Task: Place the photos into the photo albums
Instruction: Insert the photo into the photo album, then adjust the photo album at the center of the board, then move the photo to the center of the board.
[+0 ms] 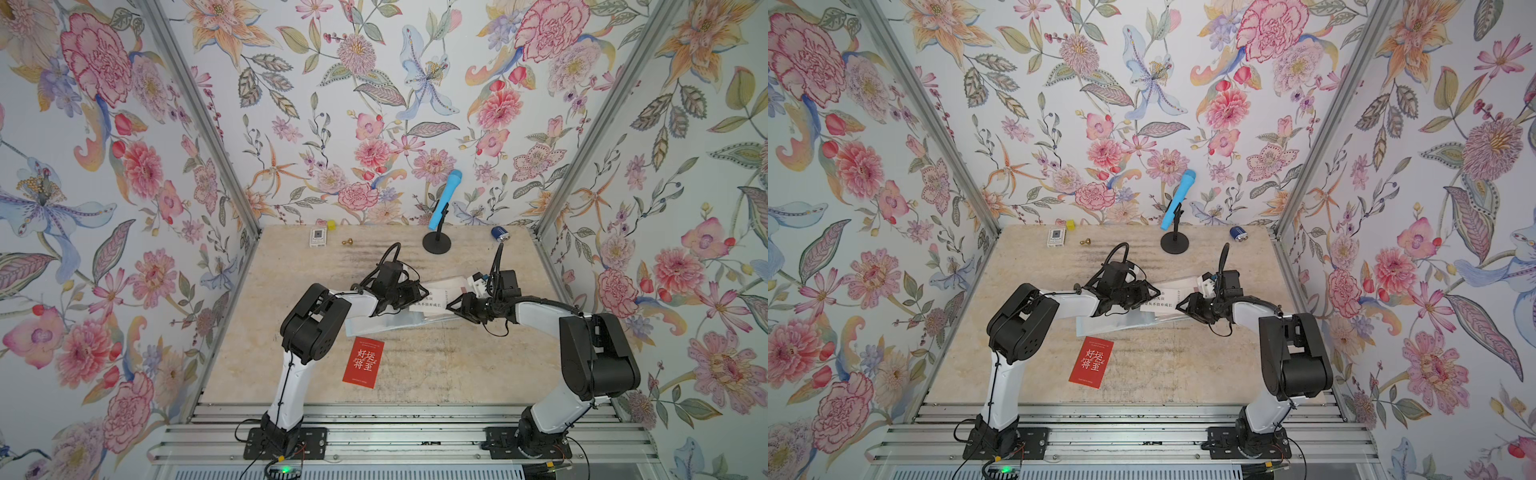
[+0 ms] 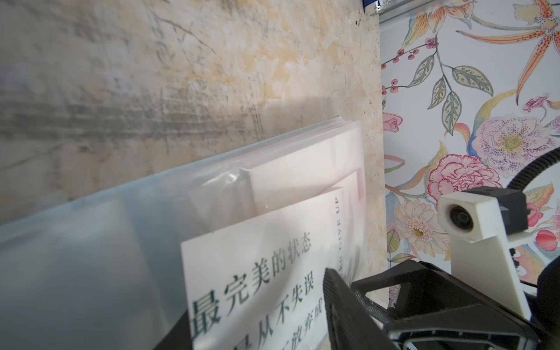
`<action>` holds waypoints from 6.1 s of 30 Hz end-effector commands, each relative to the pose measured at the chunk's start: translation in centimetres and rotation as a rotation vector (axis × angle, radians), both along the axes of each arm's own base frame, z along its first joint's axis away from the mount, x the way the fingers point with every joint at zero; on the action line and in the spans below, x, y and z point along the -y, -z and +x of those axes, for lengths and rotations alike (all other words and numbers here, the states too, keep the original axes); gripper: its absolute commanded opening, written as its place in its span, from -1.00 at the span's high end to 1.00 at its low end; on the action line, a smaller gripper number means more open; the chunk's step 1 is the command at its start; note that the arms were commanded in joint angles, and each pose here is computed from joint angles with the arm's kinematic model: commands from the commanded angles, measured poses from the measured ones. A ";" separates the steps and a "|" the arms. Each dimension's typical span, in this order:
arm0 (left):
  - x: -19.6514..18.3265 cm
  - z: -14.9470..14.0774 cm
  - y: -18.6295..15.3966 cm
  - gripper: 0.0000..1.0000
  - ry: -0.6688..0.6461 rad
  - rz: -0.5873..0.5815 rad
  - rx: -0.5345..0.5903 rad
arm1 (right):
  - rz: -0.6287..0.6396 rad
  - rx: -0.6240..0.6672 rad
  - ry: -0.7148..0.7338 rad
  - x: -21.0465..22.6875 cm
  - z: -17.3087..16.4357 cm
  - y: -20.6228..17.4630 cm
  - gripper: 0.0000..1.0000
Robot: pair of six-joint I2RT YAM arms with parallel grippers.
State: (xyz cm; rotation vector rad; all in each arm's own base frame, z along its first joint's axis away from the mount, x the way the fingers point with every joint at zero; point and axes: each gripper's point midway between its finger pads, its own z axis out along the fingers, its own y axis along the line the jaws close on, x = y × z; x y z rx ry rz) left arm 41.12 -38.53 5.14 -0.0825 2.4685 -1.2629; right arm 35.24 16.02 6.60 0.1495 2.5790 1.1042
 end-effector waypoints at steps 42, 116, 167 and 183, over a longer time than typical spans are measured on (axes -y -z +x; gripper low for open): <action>3.4 -3.6 -2.7 -0.99 0.225 0.283 0.045 | -0.110 0.068 0.095 3.0 1.4 -0.6 0.07; -25.2 -18.0 0.5 -0.85 -0.230 0.282 -0.154 | -0.199 0.092 -0.458 -23.3 -2.4 6.4 0.08; -31.8 -12.2 -0.2 -0.86 -0.494 0.275 -0.027 | -0.221 0.143 -0.706 -29.1 -13.1 4.9 0.09; -29.8 -14.3 0.5 -0.67 -0.397 0.270 -0.060 | -0.156 0.155 -0.432 -21.6 -2.6 0.3 0.09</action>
